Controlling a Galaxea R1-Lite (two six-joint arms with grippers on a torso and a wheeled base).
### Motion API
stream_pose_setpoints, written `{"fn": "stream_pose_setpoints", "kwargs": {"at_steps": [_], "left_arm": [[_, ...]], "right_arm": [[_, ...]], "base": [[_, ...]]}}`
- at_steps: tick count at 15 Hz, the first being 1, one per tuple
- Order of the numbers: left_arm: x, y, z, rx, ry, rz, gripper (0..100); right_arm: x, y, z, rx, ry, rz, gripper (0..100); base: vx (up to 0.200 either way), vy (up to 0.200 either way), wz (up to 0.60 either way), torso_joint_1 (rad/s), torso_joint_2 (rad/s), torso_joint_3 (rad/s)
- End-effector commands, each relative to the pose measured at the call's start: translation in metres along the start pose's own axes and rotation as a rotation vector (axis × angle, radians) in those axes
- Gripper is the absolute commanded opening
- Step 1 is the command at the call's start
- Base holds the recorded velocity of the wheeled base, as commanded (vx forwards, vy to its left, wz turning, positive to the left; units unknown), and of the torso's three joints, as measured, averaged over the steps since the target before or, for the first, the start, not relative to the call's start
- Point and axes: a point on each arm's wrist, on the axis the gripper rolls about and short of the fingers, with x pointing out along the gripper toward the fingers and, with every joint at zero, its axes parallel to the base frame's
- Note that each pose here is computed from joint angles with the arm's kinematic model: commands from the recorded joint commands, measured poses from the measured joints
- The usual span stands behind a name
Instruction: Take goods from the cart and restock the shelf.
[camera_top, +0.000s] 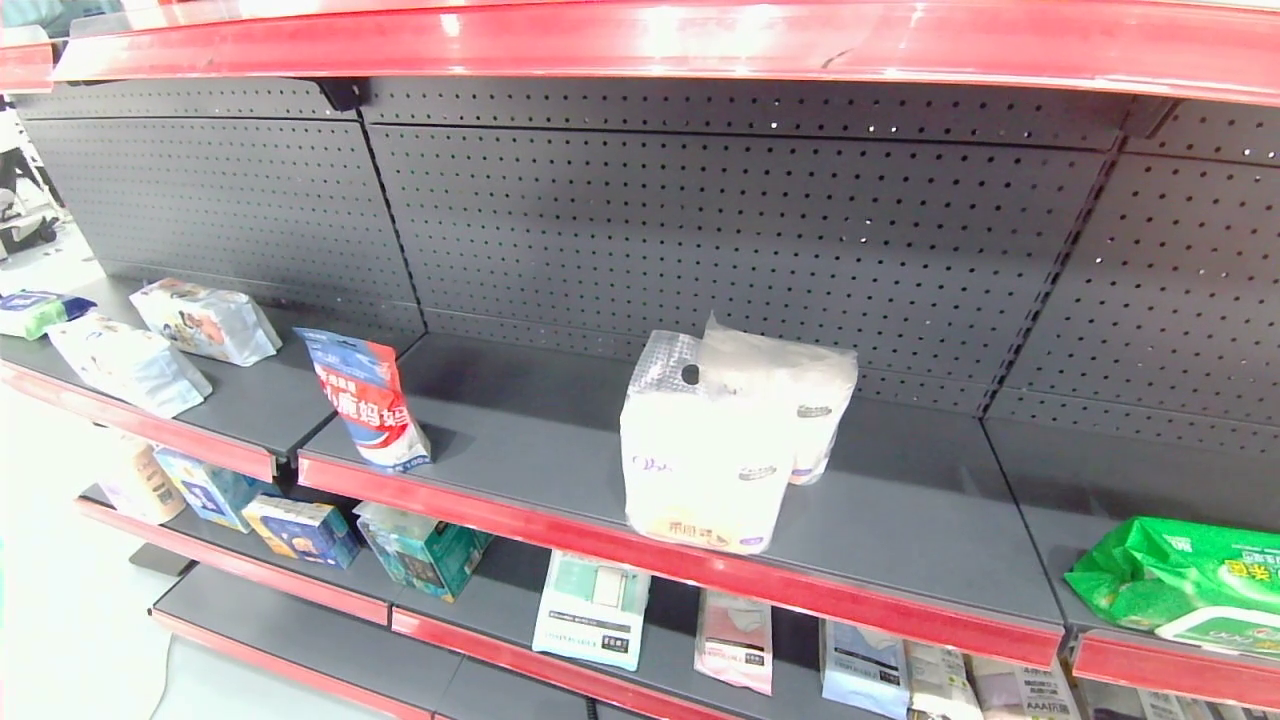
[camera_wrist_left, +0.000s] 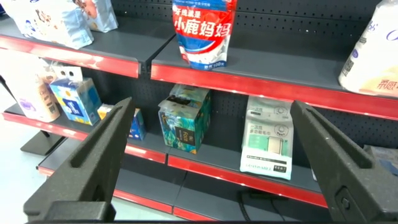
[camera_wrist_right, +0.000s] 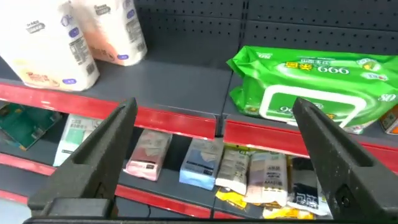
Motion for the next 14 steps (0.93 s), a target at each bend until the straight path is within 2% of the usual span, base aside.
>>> {"fn": "stream_pose_setpoints", "kwargs": {"at_steps": [1,7,14], "left_arm": [[0.0,0.0,0.0,0.0,0.0,0.001,100],[0.0,0.0,0.0,0.0,0.0,0.001,100],[0.0,0.0,0.0,0.0,0.0,0.001,100]], "right_arm": [[-0.0005,0.0,-0.0001,0.001,-0.006,-0.001,100],[-0.0005,0.0,-0.0001,0.001,-0.006,-0.001,100],[-0.0005,0.0,-0.0001,0.003,-0.006,-0.001,100]], "base": [[0.0,0.0,0.0,0.0,0.0,0.0],[0.0,0.0,0.0,0.0,0.0,0.0],[0.0,0.0,-0.6,0.007,0.01,0.0]]}}
